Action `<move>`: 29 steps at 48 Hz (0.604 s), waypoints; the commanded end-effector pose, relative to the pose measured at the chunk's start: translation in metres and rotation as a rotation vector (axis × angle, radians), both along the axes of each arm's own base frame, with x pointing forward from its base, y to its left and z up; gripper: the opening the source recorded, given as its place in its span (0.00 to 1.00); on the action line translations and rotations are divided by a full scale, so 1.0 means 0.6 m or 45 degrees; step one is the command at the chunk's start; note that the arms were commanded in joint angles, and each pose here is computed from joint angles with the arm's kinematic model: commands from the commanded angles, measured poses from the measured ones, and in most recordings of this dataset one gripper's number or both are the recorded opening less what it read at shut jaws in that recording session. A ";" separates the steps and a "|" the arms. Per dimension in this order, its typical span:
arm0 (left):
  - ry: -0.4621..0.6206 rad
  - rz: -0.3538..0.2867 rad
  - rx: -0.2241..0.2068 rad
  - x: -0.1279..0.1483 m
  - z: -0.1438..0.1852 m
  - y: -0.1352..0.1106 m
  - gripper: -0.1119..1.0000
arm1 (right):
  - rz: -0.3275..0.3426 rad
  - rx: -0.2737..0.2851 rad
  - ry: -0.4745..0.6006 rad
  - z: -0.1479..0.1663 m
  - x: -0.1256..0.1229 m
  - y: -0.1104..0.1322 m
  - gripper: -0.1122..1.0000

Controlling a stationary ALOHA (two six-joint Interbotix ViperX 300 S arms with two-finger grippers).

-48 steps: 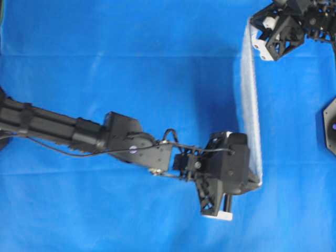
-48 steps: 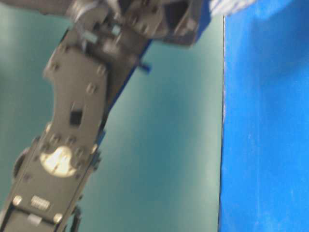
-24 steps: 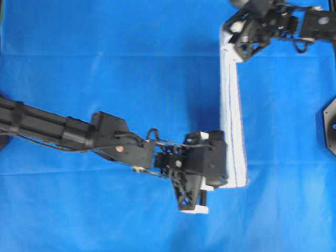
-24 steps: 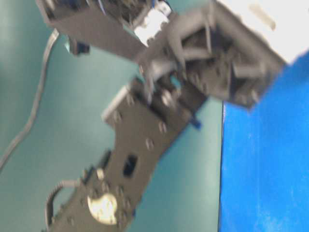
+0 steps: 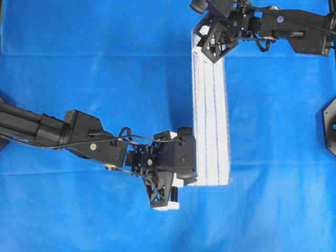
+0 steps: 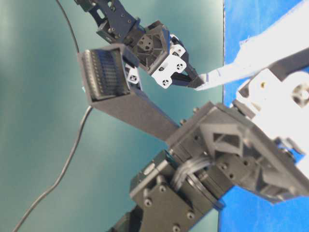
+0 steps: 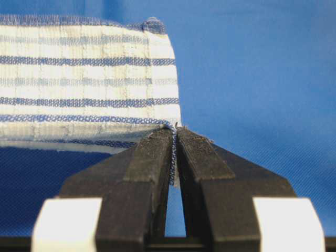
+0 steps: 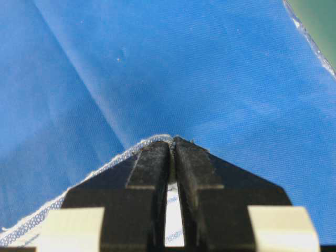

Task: Fold the blue towel.
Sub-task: 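Open both grippers and withdraw them to the sides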

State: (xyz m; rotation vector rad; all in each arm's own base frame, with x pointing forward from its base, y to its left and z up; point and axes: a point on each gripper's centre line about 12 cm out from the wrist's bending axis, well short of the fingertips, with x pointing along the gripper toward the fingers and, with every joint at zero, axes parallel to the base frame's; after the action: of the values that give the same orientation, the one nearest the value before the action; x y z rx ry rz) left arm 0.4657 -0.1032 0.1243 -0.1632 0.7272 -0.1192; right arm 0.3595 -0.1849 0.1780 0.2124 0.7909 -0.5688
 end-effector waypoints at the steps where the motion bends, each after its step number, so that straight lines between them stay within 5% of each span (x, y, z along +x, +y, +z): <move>1: -0.069 -0.016 -0.012 0.000 0.037 -0.009 0.11 | -0.006 -0.020 -0.047 0.023 0.005 -0.006 0.15; 11: -0.044 -0.006 -0.010 -0.005 0.034 -0.003 0.15 | -0.007 -0.019 -0.043 0.022 0.005 -0.006 0.18; 20: 0.050 -0.008 0.019 -0.032 0.036 0.009 0.61 | -0.012 -0.022 -0.043 0.028 0.001 -0.005 0.63; 25: 0.084 -0.013 0.035 -0.059 0.052 0.017 0.83 | -0.018 -0.032 -0.056 0.043 -0.010 0.000 0.62; 29: 0.067 -0.019 0.040 -0.080 0.072 0.022 0.80 | -0.011 -0.043 -0.079 0.058 -0.022 0.009 0.60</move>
State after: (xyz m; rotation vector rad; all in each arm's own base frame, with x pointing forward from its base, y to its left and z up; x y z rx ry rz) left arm 0.4230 -0.0915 0.1380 -0.1284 0.8451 -0.1085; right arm 0.3502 -0.1838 0.1888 0.2129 0.7818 -0.5840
